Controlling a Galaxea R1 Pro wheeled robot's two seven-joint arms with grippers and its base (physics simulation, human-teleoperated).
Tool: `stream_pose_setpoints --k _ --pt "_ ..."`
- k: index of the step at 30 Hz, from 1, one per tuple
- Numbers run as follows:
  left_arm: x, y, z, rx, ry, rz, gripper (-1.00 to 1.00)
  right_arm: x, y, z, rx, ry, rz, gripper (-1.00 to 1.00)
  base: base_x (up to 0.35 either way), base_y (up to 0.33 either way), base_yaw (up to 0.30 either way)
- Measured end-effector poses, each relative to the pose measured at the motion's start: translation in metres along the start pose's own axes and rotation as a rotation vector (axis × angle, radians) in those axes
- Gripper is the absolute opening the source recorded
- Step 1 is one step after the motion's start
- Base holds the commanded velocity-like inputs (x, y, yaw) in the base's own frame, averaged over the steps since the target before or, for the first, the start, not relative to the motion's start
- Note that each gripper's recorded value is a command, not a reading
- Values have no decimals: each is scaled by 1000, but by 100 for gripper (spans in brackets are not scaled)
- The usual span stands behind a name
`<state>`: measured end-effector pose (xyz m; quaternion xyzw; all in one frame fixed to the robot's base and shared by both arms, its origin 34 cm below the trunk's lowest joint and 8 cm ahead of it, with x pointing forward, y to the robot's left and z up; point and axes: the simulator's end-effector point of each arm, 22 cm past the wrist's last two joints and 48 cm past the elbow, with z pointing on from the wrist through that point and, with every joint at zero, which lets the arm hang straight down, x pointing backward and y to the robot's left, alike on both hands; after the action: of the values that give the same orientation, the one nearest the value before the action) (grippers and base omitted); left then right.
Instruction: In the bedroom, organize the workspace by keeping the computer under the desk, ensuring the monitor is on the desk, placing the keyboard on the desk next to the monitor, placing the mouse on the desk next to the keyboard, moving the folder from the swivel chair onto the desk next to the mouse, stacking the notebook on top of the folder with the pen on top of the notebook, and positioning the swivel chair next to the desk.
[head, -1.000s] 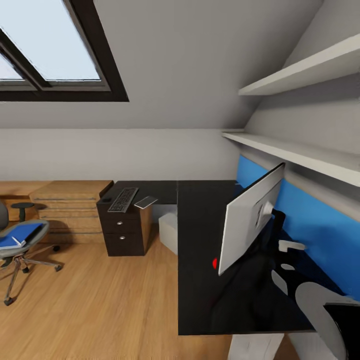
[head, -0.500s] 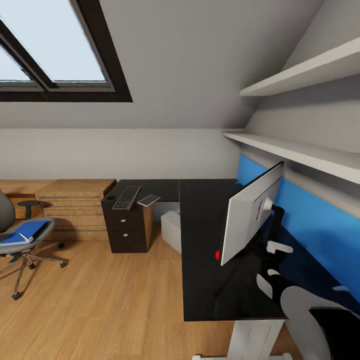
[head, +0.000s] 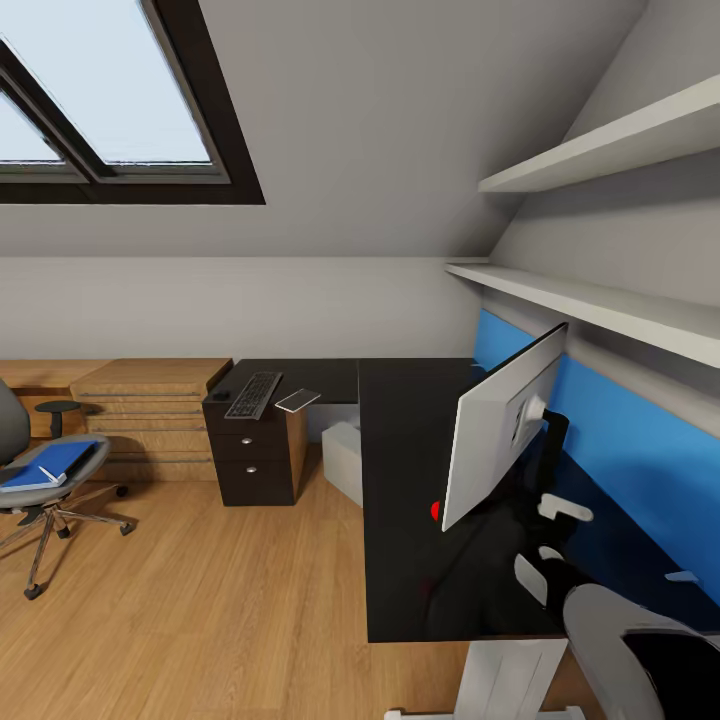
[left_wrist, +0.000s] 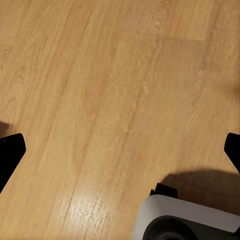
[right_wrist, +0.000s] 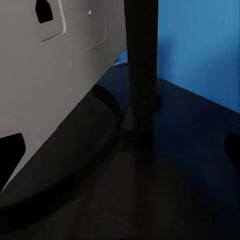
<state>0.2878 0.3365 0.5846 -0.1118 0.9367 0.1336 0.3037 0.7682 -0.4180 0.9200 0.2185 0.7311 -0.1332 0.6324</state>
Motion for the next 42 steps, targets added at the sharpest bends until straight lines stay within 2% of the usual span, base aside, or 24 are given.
stream_pose_setpoints --k 1,2,4,5,7,9,12,14,18,24,25,30,32,37,40,42 --pt "0 0 0 0 0 0 100 0 4 4 -5 39 1 100 0 0 0" --pt "0 0 0 1 0 1 100 -7 13 11 -21 107 8 100 0 0 0" --pt "0 0 0 1 0 1 100 -8 9 12 -26 149 19 100 0 0 0" --pt "0 0 0 2 0 1 100 -8 2 6 -37 171 29 100 0 0 0" --pt "0 -1 0 2 0 1 100 -17 4 -17 -81 171 43 100 0 0 0" --pt "0 -1 0 2 0 1 100 -20 1 -36 -80 174 33 100 0 0 0" --pt "0 -1 0 2 0 1 100 -29 -6 -60 -44 160 27 100 0 0 0" --pt "0 -1 0 2 0 1 100 -38 9 -79 -46 139 33 100 0 0 0" --pt "0 -1 0 3 0 1 100 -42 31 -117 -86 85 -33 100 0 18 0" --pt "0 -2 0 7 -1 3 100 -37 61 -142 -126 62 -102 100 40 204 0" --pt "0 -3 0 8 -1 4 100 -33 71 -151 -129 53 -130 100 82 290 0" --pt "0 -3 0 9 -1 5 100 -33 83 -164 -132 18 -156 100 145 266 0" --pt "0 -3 -1 9 -1 7 100 -38 88 -169 -132 -28 -177 100 277 173 0" --pt "0 -3 0 10 -1 7 100 -36 88 -169 -128 -43 -203 100 224 56 0" --pt "0 -4 -1 11 0 8 100 -32 79 -166 -92 -46 -227 100 36 7 0" --pt "0 -4 0 11 -1 8 100 -34 67 -164 -43 -67 -217 100 45 2 0"
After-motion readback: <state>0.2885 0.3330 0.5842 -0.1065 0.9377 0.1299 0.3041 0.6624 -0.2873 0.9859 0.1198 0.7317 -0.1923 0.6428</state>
